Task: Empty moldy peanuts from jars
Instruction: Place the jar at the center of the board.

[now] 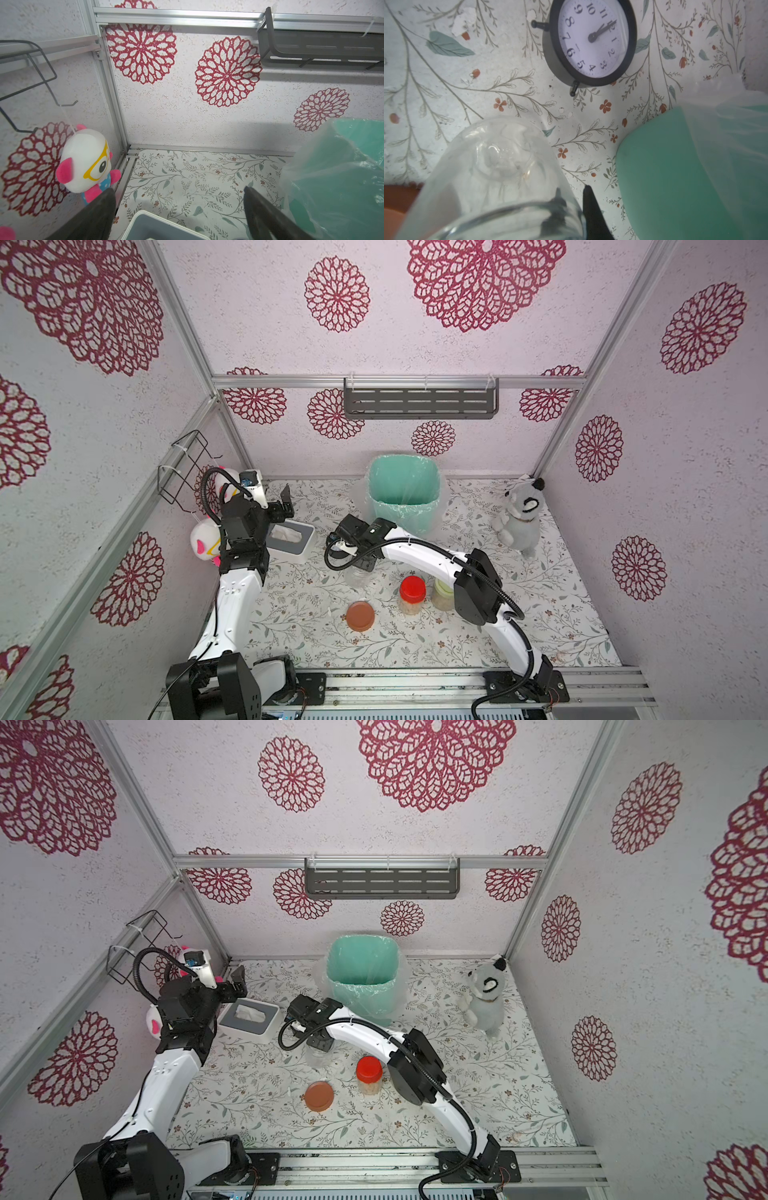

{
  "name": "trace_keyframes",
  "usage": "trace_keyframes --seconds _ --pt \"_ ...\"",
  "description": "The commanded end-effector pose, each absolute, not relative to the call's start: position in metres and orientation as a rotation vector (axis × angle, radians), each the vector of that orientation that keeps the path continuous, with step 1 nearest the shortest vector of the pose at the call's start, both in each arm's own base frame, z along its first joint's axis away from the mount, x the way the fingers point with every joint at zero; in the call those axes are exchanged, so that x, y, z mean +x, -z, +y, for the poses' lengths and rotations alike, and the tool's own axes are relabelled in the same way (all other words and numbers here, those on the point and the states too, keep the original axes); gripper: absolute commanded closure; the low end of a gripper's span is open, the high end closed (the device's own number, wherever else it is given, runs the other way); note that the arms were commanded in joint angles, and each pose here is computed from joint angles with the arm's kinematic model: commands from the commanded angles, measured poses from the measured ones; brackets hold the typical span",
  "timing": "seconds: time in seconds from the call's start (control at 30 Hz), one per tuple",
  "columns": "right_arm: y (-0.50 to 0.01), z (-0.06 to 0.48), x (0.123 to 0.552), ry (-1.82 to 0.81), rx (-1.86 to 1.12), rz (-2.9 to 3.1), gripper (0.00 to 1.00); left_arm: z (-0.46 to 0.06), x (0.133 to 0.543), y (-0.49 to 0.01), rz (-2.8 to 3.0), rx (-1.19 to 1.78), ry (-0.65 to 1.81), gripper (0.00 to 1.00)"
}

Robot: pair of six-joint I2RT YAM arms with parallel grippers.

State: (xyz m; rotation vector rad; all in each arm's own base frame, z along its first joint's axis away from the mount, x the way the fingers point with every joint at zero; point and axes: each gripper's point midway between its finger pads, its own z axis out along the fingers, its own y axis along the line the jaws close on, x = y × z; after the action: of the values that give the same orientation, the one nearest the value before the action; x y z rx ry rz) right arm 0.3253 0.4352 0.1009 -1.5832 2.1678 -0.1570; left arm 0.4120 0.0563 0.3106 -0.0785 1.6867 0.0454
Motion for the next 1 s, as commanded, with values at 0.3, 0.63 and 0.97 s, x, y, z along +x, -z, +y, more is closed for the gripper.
trace_keyframes --seconds 0.3,0.63,0.97 --pt "-0.125 0.446 0.328 0.172 -1.515 2.125 0.8 0.063 0.409 -0.329 1.651 -0.109 -0.047 0.03" --pt "-0.141 0.451 0.326 0.12 -1.481 2.127 0.67 0.066 0.409 -0.33 1.649 -0.113 -0.052 0.03" --pt "-0.175 0.457 0.322 -0.001 -1.362 2.121 0.58 0.067 0.406 -0.333 1.639 -0.112 -0.057 0.03"
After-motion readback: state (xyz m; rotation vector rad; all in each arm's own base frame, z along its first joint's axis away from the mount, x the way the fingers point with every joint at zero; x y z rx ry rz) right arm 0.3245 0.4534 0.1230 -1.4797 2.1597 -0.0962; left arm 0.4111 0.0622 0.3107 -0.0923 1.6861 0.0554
